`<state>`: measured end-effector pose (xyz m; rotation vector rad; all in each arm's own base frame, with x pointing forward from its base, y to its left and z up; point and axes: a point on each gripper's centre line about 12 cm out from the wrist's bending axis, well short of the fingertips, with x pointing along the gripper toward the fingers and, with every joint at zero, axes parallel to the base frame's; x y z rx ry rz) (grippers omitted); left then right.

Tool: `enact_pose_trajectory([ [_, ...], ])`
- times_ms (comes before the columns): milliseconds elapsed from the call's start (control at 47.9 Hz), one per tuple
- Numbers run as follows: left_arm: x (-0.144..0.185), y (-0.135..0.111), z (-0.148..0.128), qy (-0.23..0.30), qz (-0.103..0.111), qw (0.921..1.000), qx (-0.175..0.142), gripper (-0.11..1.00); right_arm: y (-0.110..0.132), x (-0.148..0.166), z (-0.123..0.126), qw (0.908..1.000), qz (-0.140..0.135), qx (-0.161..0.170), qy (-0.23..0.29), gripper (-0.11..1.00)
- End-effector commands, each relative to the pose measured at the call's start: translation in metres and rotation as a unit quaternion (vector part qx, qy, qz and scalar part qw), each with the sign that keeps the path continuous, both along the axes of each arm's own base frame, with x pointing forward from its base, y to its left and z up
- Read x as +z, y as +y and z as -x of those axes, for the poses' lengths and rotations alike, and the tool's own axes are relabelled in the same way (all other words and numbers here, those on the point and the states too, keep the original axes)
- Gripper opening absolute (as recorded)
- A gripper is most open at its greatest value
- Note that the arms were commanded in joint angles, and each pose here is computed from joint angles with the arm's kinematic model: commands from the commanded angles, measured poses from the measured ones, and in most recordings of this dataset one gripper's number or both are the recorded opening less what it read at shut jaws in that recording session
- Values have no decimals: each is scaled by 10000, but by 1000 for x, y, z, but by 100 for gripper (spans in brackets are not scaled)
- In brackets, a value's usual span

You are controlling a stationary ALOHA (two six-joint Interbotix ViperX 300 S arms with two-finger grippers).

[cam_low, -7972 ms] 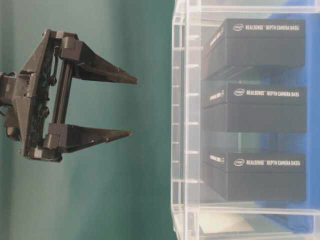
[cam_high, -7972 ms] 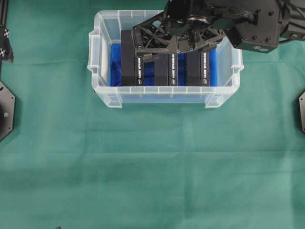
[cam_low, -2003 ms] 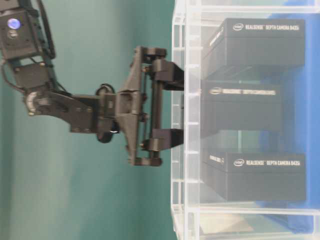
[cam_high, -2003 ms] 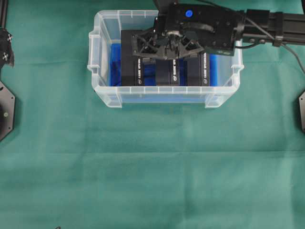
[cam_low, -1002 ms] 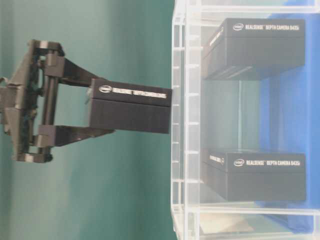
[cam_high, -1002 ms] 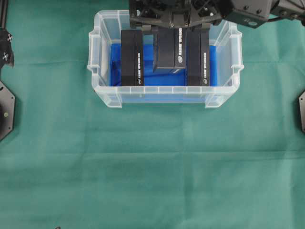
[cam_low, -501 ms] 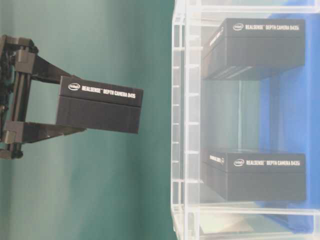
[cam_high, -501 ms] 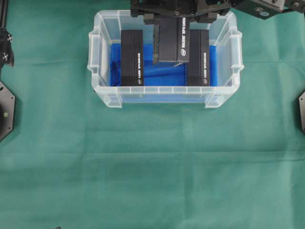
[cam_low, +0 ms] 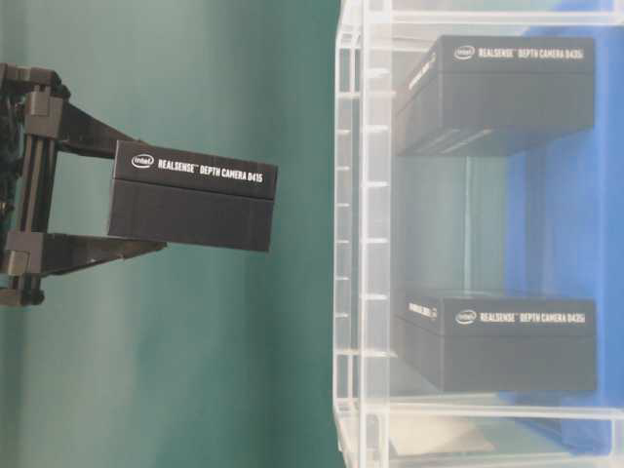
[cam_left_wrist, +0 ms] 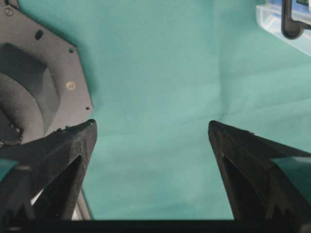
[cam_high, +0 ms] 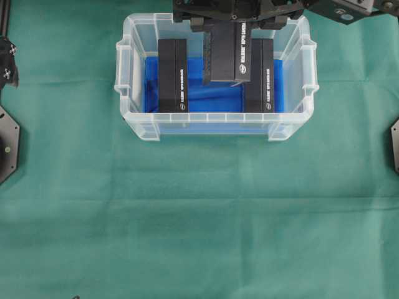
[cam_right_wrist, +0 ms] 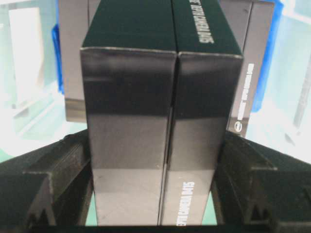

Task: Take out the box from the case.
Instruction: 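Lift the middle box straight up out of the case with the right gripper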

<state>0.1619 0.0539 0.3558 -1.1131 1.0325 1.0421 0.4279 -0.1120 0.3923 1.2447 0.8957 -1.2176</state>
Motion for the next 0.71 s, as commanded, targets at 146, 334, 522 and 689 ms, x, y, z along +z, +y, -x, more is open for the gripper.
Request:
enact_pose_trajectory([
  [146, 7, 0, -1, -114, -22, 9999, 12, 95, 2, 35, 17, 9989, 119, -5, -442, 66],
  [334, 6, 0, -1, -115, -20, 9999, 20, 95, 1, 34, 17, 9990, 119, 1, -425, 66],
  [522, 6, 0, -1, -115, -20, 9999, 20, 95, 1, 35, 18, 9990, 128, -2, -431, 66],
  [689, 6, 0, -1, -115, -20, 9999, 20, 95, 1, 35, 18, 9990, 133, -12, -430, 66],
])
